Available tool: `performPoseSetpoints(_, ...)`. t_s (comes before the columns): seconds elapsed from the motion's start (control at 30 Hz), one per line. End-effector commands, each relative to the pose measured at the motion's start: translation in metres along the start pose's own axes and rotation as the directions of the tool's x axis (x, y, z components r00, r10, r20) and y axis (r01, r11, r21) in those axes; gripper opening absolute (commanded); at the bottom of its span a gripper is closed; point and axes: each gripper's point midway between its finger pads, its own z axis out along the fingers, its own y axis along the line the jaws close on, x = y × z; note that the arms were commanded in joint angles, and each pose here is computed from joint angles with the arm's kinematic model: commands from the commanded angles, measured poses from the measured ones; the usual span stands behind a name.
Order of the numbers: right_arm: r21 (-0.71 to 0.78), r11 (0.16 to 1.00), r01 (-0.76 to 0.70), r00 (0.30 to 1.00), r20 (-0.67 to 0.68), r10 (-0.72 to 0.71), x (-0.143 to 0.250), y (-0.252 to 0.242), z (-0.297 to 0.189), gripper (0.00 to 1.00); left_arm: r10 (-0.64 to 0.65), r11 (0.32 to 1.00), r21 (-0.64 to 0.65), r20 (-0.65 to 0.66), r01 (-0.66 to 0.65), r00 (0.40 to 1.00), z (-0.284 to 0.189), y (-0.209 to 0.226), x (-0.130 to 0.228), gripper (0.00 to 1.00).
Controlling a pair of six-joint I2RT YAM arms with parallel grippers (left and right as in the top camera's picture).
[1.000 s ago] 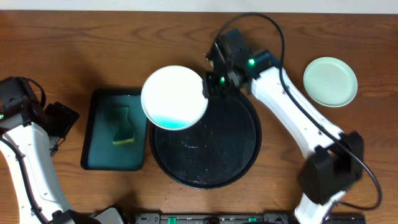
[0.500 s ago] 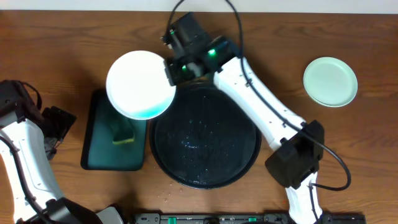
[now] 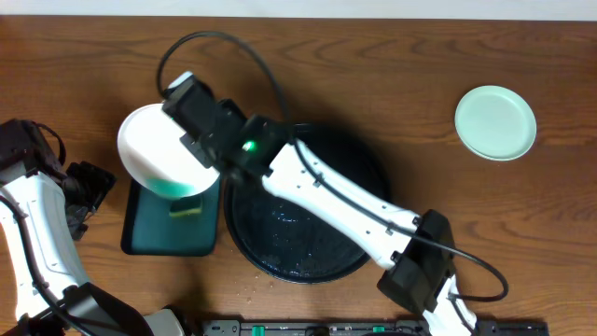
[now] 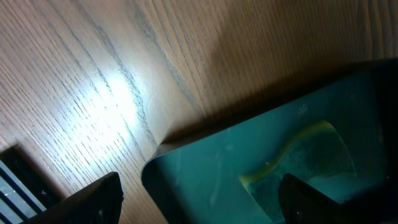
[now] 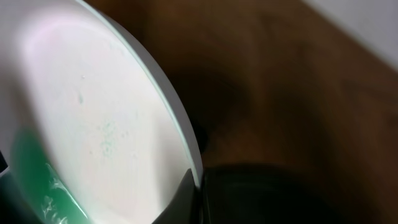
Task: Clean dirty plates on tray and stack at the side
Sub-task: 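Swing the white plate over the water tray with the right gripper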
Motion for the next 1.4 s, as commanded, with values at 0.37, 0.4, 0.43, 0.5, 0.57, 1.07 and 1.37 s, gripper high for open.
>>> performPoseSetpoints(0.37, 0.522, 0.765, 0.378, 0.871, 0.08, -0.485, -0.061, 0.004, -0.058, 0.01, -0.021, 1.0, 0.007, 0.007, 0.021, 1.0, -0.004, -0.001, -0.004, 0.81)
performPoseSetpoints(0.4, 0.537, 0.748, 0.391, 0.859, 0.079, -0.505, -0.065, 0.007, -0.062, 0.01, -0.021, 1.0, 0.006, 0.005, 0.021, 1.0, -0.004, -0.001, -0.003, 0.81)
performPoseSetpoints(0.43, 0.552, 0.731, 0.401, 0.849, 0.076, -0.523, -0.067, 0.01, -0.066, 0.01, -0.021, 1.0, 0.006, 0.005, 0.021, 1.0, -0.004, -0.001, -0.003, 0.81)
performPoseSetpoints(0.5, 0.574, 0.691, 0.439, 0.82, 0.057, -0.569, -0.071, 0.015, -0.071, 0.01, -0.021, 1.0, 0.006, 0.005, 0.021, 1.0, -0.004, -0.001, -0.003, 0.81)
performPoseSetpoints(0.57, 0.588, 0.653, 0.477, 0.794, 0.03, -0.607, -0.073, 0.018, -0.075, 0.01, -0.021, 1.0, 0.006, 0.005, 0.021, 1.0, -0.004, -0.001, -0.003, 0.81)
performPoseSetpoints(1.07, 0.66, 0.488, 0.571, 0.694, -0.072, -0.716, -0.088, 0.023, -0.094, 0.01, -0.025, 1.0, 0.012, 0.001, 0.025, 1.0, -0.004, -0.002, -0.003, 0.81)
performPoseSetpoints(1.37, 0.639, 0.568, 0.52, 0.738, -0.001, -0.675, -0.084, 0.03, -0.091, 0.01, -0.025, 1.0, 0.012, 0.001, 0.025, 1.0, -0.004, -0.002, -0.003, 0.81)
